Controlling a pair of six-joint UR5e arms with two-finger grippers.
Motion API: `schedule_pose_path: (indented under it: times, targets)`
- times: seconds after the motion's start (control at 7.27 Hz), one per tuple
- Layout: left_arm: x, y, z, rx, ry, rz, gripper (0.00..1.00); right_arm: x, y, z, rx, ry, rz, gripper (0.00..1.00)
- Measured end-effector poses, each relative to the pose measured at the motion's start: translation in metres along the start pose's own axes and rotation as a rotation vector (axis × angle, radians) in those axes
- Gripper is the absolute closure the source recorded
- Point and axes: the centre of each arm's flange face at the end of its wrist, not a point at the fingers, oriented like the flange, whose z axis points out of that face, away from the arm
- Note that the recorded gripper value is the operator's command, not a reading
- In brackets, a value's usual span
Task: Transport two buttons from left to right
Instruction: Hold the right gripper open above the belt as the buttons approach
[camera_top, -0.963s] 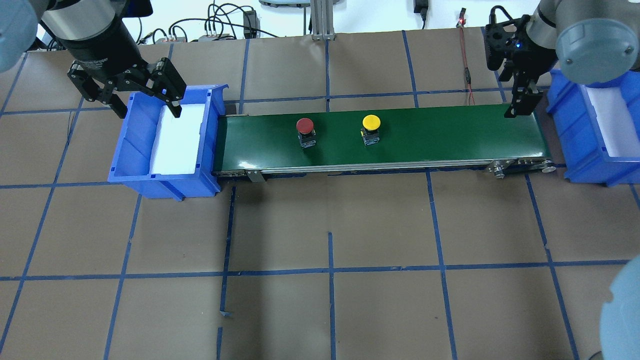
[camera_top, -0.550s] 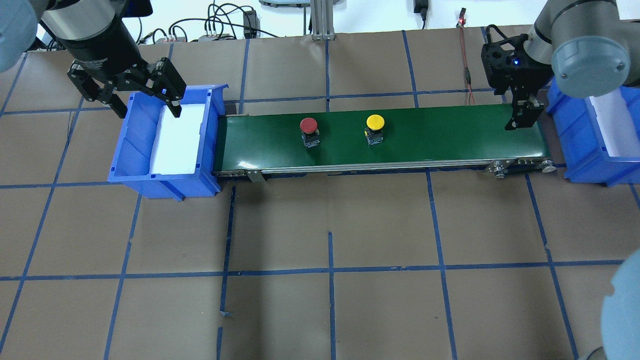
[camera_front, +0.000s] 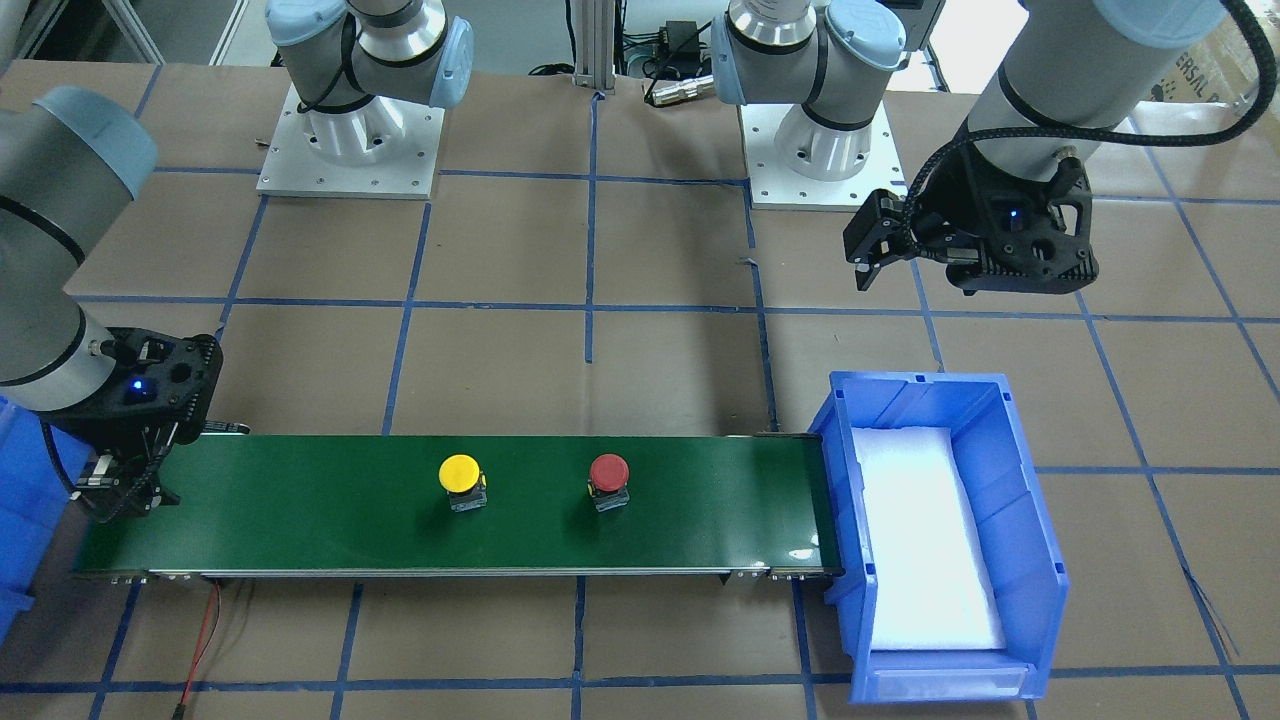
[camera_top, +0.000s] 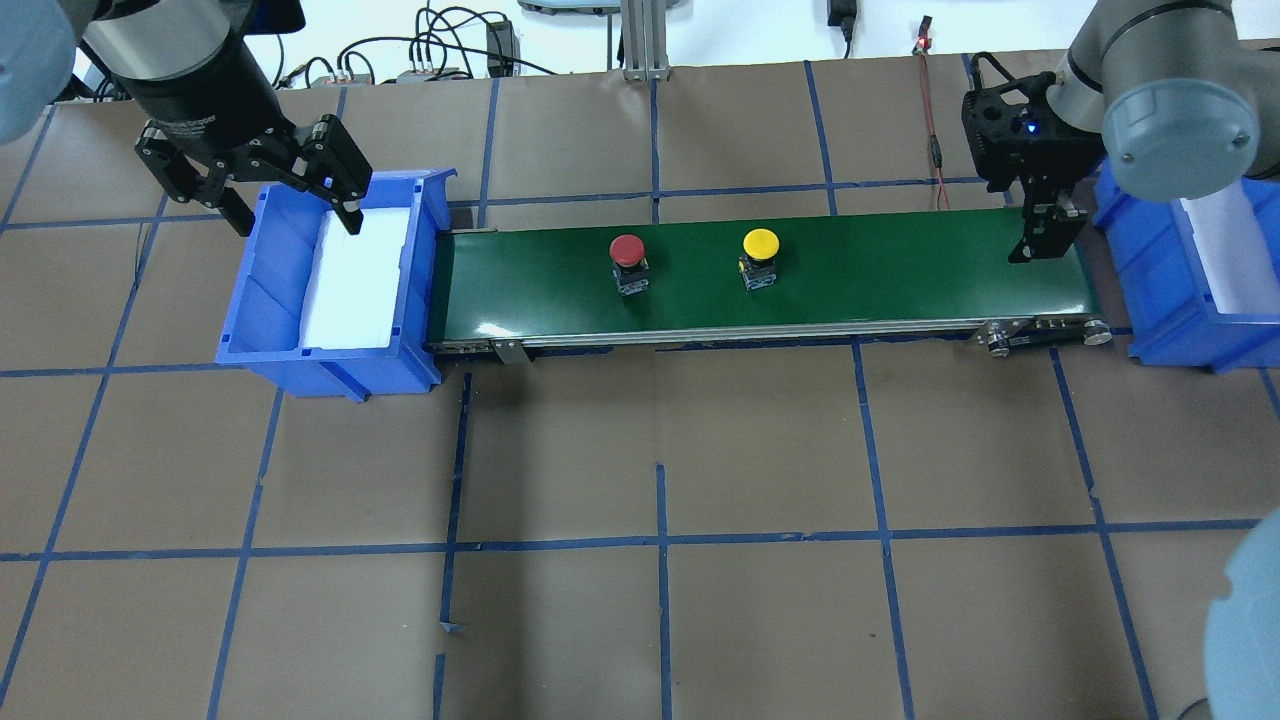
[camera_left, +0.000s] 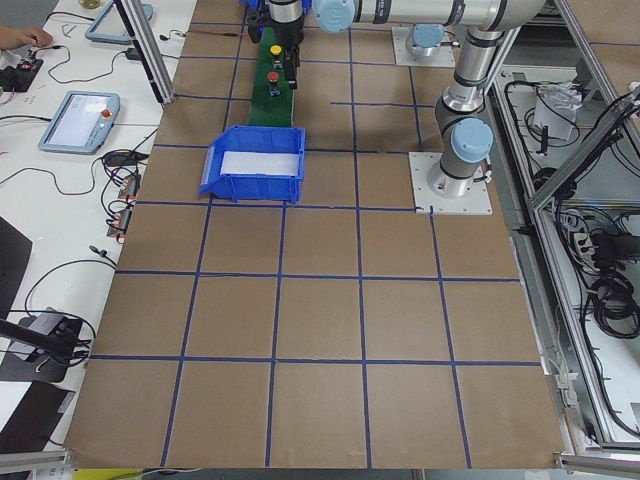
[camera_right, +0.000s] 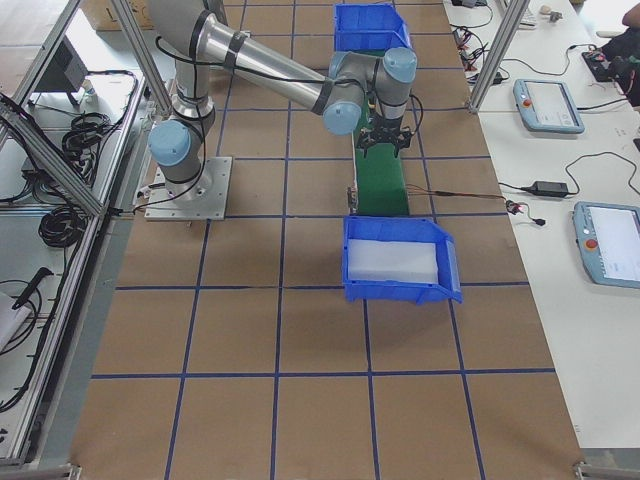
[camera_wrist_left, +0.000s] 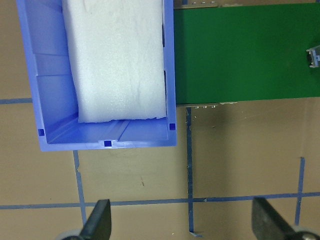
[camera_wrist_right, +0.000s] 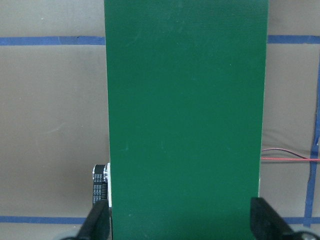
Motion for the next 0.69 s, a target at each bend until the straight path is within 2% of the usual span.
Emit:
schedule_pose_path:
  times: [0.69]
  targets:
    - [-0.0013,-0.0003,-0.0024,0.014,-0.001,0.006,0.00,0.0006,-0.0007,-0.0017,0.005,0.005,0.009,0.00]
